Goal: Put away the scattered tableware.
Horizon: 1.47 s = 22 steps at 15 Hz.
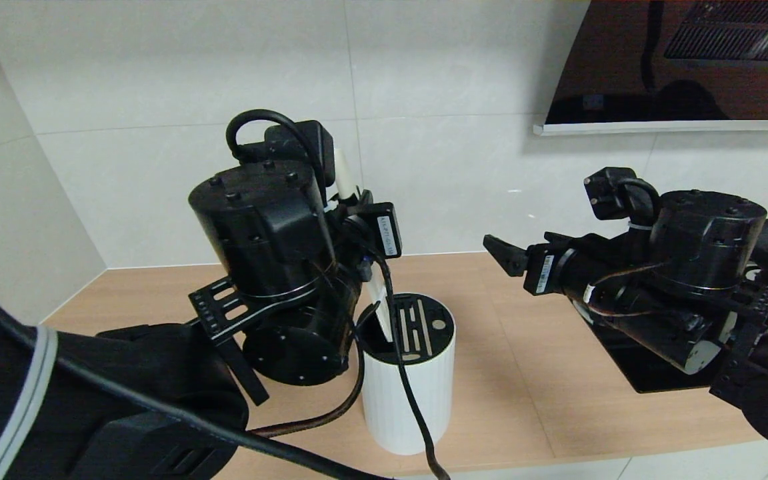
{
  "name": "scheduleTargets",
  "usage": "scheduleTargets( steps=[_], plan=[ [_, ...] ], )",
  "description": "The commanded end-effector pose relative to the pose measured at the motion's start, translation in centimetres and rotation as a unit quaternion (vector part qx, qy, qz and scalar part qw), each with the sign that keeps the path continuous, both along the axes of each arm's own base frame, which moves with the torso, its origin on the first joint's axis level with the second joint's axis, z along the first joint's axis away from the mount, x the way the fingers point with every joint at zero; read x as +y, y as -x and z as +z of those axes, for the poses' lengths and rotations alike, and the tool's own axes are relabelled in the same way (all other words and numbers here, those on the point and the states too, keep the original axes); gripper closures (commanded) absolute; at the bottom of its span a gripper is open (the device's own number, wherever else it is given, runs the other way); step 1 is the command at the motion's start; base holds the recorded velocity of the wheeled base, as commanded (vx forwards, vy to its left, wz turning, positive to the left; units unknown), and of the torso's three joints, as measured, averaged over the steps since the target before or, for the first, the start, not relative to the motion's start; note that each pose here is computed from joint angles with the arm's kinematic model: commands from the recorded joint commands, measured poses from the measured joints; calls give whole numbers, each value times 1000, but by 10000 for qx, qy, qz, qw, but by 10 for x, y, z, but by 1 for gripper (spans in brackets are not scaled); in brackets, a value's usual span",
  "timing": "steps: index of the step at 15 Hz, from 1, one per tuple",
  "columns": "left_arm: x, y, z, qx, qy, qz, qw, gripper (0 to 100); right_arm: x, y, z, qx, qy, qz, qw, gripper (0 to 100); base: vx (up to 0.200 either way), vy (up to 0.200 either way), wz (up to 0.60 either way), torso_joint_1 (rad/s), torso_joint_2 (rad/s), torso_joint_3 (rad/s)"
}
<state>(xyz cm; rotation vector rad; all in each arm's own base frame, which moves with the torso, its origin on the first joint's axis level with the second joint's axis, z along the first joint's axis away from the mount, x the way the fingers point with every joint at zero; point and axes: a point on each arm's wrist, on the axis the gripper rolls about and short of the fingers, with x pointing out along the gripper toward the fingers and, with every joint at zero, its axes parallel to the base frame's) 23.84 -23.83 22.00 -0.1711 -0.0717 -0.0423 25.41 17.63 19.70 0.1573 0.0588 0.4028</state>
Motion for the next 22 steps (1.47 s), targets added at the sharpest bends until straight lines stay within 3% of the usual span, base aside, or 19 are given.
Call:
scheduleTargets(
  steps=[1, 5, 8, 13, 20, 21, 22],
  plan=[
    [-3, -2, -7, 72, -77, 10, 9999, 100, 0, 0, -1, 11, 9, 3, 10000, 0, 0, 0, 0, 0, 0, 0],
    [-7, -5, -15, 156, -144, 9, 9998, 100, 0, 0, -1, 11, 9, 3, 10000, 0, 0, 0, 0, 0, 0, 0],
    [-12, -6, -32, 331, -292, -23, 9990, 100, 0, 0, -2, 20, 25, 3, 10000, 0, 0, 0, 0, 0, 0, 0],
    [-23, -10, -60, 613, -405, -77, 9973, 100, 0, 1, -1, 14, 20, 11, 10000, 0, 0, 0, 0, 0, 0, 0],
    [-28, -8, -98, 1015, -823, -162, 9913, 100, 0, 1, -1, 14, 20, 3, 10000, 0, 0, 0, 0, 0, 0, 0],
    [-27, -7, -101, 1052, -847, -168, 9907, 100, 0, 1, -1, 8, 16, 3, 10000, 0, 0, 0, 0, 0, 0, 0],
    [-26, -7, -103, 1090, -759, -177, 9910, 100, 0, 1, 0, 2, 11, 3, 10000, 0, 0, 0, 0, 0, 0, 0]
  ],
)
